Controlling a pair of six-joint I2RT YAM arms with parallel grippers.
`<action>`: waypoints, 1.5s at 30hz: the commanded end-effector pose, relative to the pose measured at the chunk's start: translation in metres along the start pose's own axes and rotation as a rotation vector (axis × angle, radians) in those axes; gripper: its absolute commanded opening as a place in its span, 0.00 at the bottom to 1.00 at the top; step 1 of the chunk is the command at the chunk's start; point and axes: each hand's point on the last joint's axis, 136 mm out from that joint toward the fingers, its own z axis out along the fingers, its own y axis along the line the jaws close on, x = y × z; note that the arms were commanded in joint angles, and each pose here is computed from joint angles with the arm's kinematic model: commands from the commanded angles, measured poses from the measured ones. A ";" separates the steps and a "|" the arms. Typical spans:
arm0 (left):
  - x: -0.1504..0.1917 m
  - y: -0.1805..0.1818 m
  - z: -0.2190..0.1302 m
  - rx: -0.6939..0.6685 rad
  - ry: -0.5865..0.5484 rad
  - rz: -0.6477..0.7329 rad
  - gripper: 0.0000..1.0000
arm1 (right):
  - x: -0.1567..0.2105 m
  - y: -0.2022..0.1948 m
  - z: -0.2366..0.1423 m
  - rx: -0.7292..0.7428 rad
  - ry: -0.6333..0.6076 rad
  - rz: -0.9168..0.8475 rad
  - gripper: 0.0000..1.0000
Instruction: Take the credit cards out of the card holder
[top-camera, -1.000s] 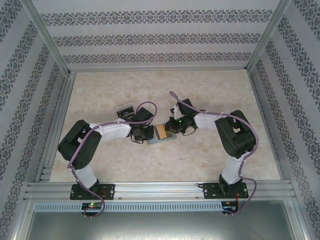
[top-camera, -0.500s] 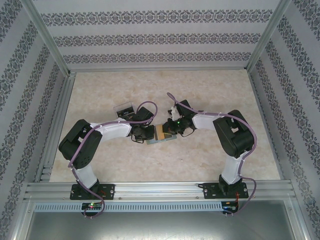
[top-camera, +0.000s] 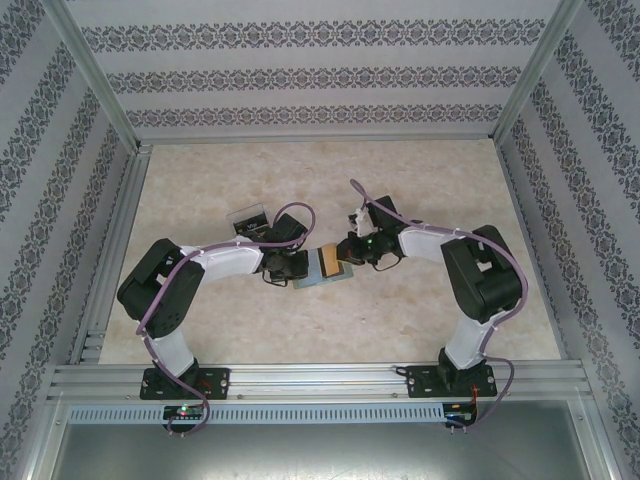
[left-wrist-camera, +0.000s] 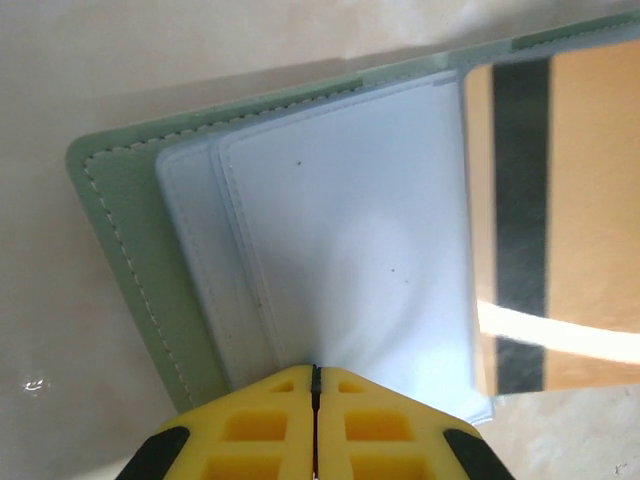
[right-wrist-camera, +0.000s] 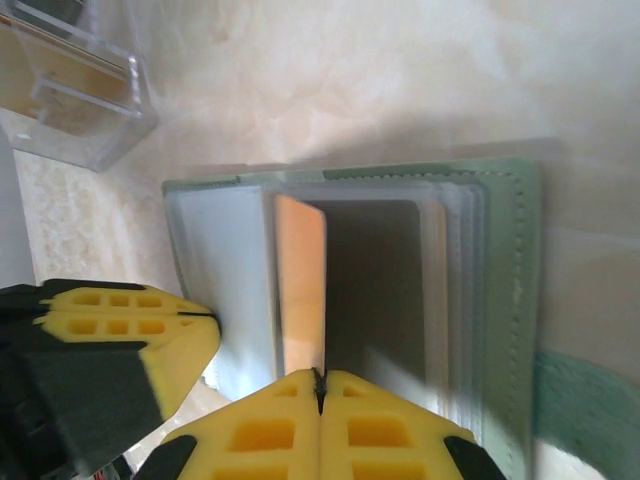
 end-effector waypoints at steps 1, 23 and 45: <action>0.015 0.018 0.002 -0.070 0.067 0.005 0.09 | -0.002 0.004 -0.019 -0.005 -0.031 -0.031 0.00; -0.074 0.020 -0.177 0.055 -0.395 -0.174 0.99 | -0.046 0.101 -0.073 0.050 -0.200 -0.494 0.00; -0.023 0.128 -0.328 -0.183 -0.813 -0.421 0.99 | -0.051 0.181 0.050 0.246 -0.111 -1.605 0.00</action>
